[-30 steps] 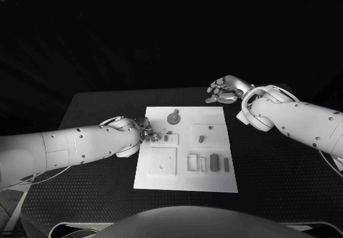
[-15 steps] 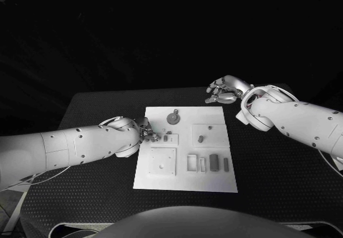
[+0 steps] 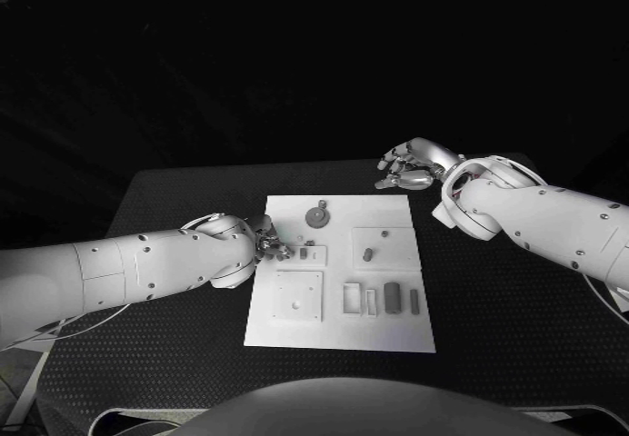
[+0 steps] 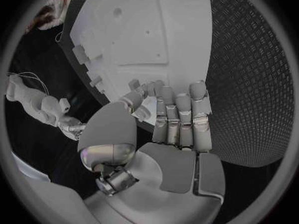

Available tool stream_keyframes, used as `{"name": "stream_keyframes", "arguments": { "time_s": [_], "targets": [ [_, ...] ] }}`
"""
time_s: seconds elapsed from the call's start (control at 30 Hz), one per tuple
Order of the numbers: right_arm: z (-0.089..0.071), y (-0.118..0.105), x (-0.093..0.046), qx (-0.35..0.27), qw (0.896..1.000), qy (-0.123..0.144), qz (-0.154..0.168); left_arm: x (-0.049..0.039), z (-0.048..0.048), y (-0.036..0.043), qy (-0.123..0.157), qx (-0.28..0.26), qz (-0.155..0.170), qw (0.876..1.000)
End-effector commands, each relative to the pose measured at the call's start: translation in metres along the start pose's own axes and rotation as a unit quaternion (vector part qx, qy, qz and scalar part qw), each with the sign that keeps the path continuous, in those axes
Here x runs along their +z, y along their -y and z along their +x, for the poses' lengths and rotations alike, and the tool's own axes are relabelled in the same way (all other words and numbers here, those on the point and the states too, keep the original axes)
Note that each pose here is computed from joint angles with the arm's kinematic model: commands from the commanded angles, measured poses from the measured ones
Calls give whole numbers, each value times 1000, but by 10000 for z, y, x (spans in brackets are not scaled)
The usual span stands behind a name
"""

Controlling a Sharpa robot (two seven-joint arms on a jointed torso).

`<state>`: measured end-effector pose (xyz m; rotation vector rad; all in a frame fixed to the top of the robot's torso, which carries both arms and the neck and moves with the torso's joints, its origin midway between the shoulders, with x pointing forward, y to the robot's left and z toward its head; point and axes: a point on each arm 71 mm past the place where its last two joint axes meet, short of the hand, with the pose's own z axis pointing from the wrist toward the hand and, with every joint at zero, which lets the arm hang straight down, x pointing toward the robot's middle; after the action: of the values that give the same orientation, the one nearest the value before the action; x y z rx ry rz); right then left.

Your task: Assemble the parts on the task board

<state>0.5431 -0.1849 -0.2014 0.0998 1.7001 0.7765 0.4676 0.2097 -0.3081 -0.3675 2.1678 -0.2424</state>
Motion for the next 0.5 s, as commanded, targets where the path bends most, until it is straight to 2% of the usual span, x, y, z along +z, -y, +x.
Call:
{"name": "stream_keyframes", "arguments": {
  "time_s": [0.03,0.5],
  "targets": [
    [4,-11,5,0,1000,-4,-5,1,18,3,-12,0,4,1000],
    [4,-7,6,-1,1000,-4,-5,2,27,2,-21,-12,6,1000]
  ]
}}
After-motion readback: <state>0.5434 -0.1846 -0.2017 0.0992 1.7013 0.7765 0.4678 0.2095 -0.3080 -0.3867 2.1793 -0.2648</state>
